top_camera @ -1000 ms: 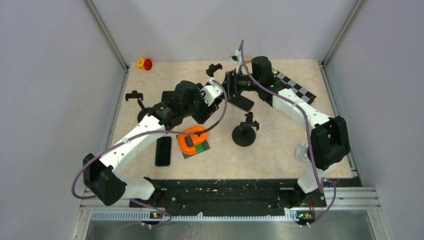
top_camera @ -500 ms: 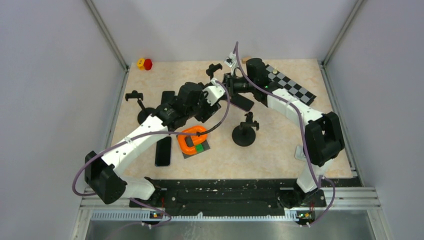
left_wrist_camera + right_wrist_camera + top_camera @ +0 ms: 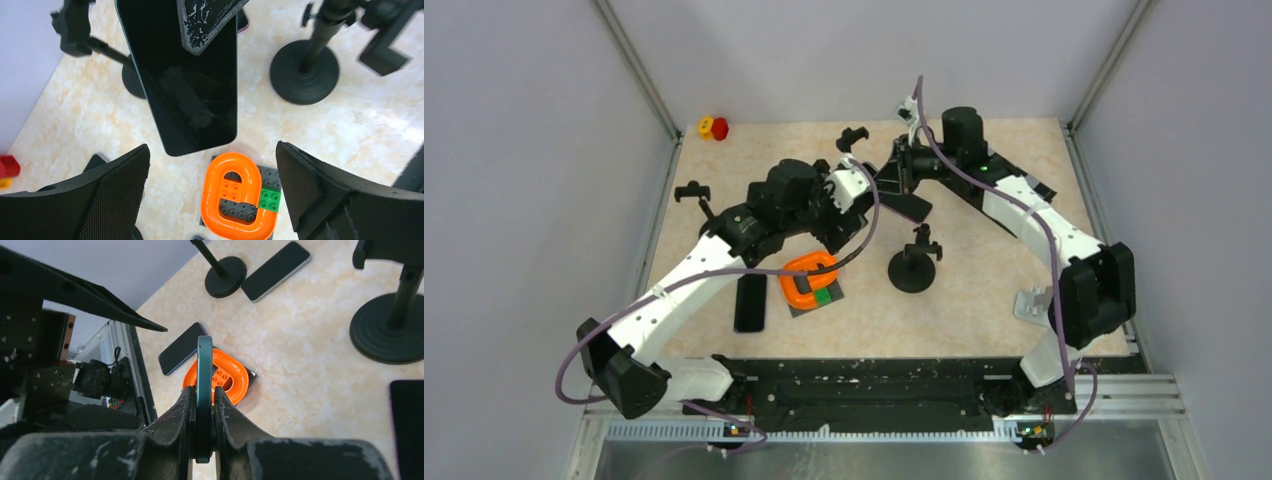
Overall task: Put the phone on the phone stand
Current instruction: Pick up the phone at the center of the board, then adjust the phone.
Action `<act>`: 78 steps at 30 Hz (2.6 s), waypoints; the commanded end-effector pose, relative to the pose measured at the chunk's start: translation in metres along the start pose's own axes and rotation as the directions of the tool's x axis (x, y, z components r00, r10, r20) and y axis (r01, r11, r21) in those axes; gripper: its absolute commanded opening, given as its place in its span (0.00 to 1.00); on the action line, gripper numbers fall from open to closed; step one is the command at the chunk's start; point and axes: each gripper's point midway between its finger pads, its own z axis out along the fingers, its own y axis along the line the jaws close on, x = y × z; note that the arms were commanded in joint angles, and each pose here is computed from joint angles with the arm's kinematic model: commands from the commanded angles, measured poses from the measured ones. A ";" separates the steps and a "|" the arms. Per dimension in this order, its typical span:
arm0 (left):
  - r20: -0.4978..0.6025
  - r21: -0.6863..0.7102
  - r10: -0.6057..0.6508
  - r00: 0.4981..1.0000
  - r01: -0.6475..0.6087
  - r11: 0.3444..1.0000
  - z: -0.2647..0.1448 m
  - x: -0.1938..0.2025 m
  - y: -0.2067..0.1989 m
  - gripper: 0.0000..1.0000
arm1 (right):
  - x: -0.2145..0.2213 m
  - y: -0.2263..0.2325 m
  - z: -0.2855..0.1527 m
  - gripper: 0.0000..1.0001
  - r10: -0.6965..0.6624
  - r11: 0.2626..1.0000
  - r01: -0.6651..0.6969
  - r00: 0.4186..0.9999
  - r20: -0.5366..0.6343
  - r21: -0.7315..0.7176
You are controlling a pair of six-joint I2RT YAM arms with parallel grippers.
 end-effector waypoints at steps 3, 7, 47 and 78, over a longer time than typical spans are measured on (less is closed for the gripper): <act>0.146 0.150 0.006 0.989 -0.029 0.988 -0.051 -0.052 -0.017 0.99 | -0.040 0.074 -0.047 0.00 -0.288 0.946 0.302 0.950 0.117 -0.117; 0.160 0.218 -0.008 0.987 -0.027 0.976 -0.065 -0.064 -0.023 0.99 | -0.033 0.096 -0.059 0.00 -0.334 0.917 0.352 0.934 0.123 -0.187; 0.099 0.701 -0.162 0.982 0.046 0.712 -0.033 -0.066 -0.078 0.51 | 0.003 0.122 -0.088 0.00 -0.535 0.790 0.545 0.837 0.118 -0.282; 0.128 0.728 -0.241 0.962 0.074 0.681 -0.034 -0.070 -0.067 0.00 | -0.032 0.094 -0.086 0.44 -0.492 0.859 0.504 0.861 0.127 -0.094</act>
